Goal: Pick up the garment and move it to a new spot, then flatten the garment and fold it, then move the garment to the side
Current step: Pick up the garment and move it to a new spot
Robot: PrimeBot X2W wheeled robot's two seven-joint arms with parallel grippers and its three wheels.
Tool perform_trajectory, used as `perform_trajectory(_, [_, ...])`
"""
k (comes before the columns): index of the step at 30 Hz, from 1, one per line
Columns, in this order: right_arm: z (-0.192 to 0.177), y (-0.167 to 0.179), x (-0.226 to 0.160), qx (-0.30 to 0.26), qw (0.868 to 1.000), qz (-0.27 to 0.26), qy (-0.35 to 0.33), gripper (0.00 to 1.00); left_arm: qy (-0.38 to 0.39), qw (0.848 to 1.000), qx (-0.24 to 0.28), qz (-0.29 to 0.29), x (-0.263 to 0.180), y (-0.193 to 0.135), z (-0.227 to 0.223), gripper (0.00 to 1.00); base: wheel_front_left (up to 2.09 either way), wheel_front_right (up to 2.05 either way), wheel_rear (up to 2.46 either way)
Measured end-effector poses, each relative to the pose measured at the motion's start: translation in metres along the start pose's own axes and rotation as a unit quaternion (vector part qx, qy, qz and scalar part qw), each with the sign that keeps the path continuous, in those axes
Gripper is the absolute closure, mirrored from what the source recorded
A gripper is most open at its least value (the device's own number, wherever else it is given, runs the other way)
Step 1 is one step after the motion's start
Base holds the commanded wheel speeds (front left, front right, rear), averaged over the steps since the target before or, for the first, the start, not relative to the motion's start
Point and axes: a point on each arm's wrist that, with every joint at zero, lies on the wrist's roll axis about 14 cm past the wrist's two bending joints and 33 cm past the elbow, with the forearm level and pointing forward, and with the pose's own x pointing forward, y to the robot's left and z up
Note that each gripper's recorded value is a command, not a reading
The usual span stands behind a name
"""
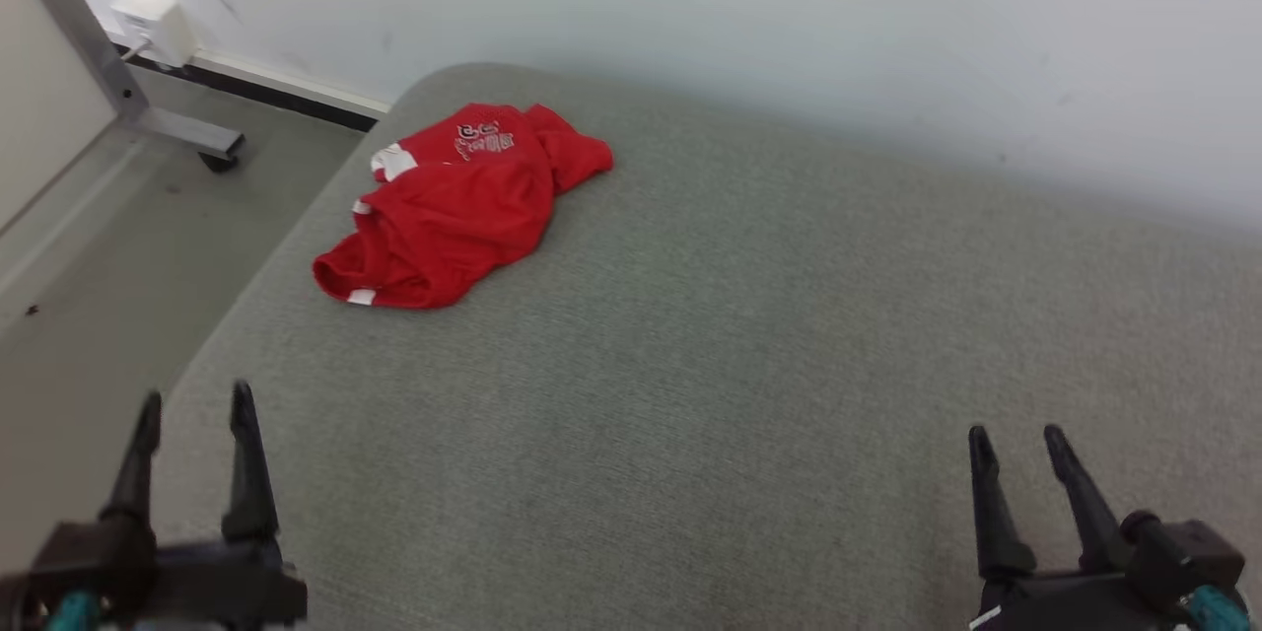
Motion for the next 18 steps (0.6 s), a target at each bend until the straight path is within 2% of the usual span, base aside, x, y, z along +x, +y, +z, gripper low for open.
perform_trajectory(12, [0.019, -0.082, 0.016, -0.037, 0.996, -0.078, -0.027, 0.0, -0.082, 0.995, 0.007, -0.059, 0.145, -0.049, 0.051, 0.0, 0.0, 0.0, 0.0])
perform_trajectory(18, [0.009, -0.13, 0.006, -0.054, 0.989, -0.134, -0.017, 0.0, -0.066, 0.994, 0.02, -0.084, 0.209, -0.081, 0.037, 0.0, 0.0, 0.0, 0.0])
